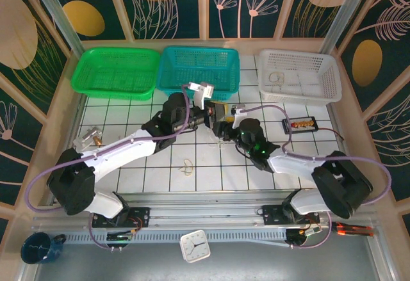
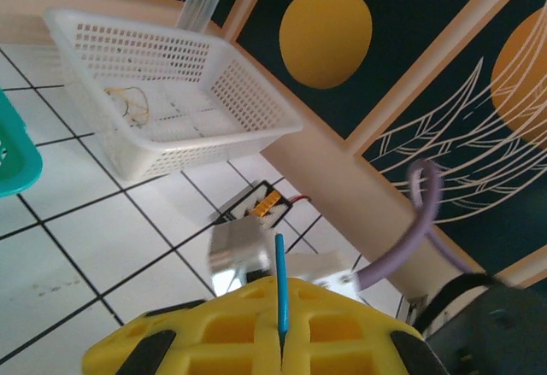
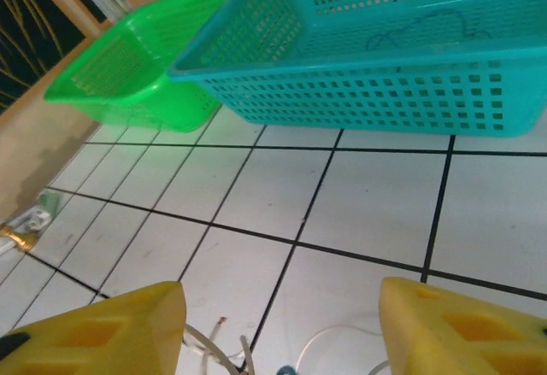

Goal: Untangle the cables

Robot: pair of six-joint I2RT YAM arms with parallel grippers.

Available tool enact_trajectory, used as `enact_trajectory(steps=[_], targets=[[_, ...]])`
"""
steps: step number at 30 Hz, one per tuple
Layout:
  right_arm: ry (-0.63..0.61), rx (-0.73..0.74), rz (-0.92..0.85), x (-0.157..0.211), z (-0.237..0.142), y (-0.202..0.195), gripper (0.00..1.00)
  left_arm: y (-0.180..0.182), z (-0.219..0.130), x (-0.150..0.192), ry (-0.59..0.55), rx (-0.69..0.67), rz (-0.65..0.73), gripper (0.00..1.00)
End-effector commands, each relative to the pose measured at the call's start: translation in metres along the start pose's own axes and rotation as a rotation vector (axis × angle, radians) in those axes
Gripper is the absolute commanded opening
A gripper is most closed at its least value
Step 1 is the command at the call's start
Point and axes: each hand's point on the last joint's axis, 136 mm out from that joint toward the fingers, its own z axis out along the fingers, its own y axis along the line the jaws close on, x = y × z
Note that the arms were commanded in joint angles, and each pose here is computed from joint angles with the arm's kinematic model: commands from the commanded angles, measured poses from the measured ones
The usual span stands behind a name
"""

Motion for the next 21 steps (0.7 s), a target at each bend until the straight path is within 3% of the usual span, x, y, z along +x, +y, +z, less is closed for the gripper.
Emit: enact_trajectory(steps=[1, 5, 13, 21], targets=[[-0.111, 0.036, 0.051, -0.014, 0.003, -0.010, 0.45, -0.031, -0.012, -0.041, -0.096, 0.089, -0.008, 0.00], [-0.086, 0.078, 0.094, 0.008, 0.006, -0.026, 0.32, -0.048, -0.024, -0.065, -0.147, 0.109, 0.002, 0.00], [-0.022, 0.158, 0.179, 0.056, -0.005, -0.059, 0.34, -0.074, -0.046, -0.114, -0.238, 0.121, 0.048, 0.00], [0.009, 0.199, 0.217, 0.079, -0.015, -0.074, 0.35, -0.087, -0.059, -0.149, -0.296, 0.116, 0.091, 0.00]])
